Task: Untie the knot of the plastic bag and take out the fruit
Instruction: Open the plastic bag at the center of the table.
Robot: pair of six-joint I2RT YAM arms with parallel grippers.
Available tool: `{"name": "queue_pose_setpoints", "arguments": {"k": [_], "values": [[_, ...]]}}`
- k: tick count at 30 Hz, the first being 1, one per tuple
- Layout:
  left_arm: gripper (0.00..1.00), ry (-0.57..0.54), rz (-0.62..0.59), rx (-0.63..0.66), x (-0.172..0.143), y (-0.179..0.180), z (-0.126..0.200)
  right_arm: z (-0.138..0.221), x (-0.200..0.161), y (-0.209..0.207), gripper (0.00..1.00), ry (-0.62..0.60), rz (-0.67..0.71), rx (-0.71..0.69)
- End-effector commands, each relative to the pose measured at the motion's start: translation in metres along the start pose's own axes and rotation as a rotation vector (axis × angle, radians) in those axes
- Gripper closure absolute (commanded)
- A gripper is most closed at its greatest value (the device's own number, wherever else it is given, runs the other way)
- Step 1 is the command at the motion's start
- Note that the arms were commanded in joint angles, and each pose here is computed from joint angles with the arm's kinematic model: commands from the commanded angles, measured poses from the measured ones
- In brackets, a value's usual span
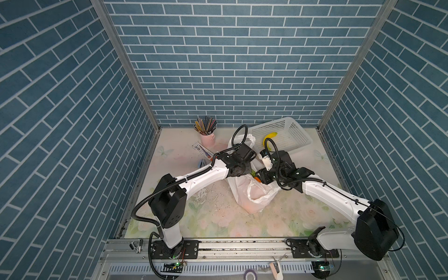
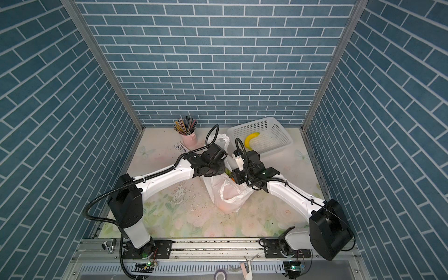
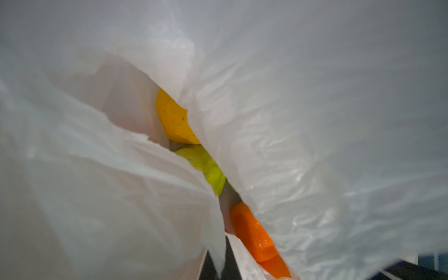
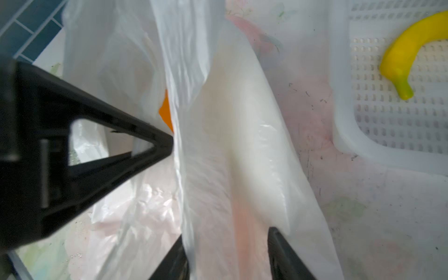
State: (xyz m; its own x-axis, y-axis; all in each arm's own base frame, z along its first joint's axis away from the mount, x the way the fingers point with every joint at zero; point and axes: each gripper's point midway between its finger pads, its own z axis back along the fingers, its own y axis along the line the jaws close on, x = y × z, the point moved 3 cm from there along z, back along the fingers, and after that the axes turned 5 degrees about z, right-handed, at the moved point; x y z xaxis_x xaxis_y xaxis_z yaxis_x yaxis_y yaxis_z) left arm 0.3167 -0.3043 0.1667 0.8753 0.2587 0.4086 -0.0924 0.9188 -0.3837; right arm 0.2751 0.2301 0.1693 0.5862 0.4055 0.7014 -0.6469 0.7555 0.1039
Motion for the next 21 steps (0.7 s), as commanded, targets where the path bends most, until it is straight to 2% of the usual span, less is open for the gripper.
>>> {"name": "queue_pose_setpoints", "arguments": {"k": [1, 4, 6, 10, 15, 21], "values": [[1.00, -0.006, 0.003, 0.030, 0.003, 0.017, 0.010, -0.003, 0.006, -0.009, 0.67, -0.025, 0.034, -0.064], [1.00, -0.011, 0.012, 0.028, 0.003, 0.026, 0.018, -0.003, 0.007, -0.013, 0.89, -0.013, 0.013, -0.093], [1.00, -0.015, 0.019, 0.023, 0.003, 0.034, 0.026, -0.002, 0.011, -0.017, 0.97, -0.015, 0.004, -0.117], [1.00, -0.021, 0.026, 0.032, -0.006, 0.054, 0.046, 0.006, 0.020, -0.037, 1.00, -0.041, -0.029, -0.209], [1.00, -0.009, 0.043, 0.091, -0.032, 0.098, 0.064, 0.022, 0.024, -0.108, 1.00, -0.090, -0.189, -0.353], [1.00, 0.004, 0.060, 0.079, -0.071, 0.147, 0.072, 0.029, 0.033, -0.173, 1.00, -0.113, -0.332, -0.423]]}}
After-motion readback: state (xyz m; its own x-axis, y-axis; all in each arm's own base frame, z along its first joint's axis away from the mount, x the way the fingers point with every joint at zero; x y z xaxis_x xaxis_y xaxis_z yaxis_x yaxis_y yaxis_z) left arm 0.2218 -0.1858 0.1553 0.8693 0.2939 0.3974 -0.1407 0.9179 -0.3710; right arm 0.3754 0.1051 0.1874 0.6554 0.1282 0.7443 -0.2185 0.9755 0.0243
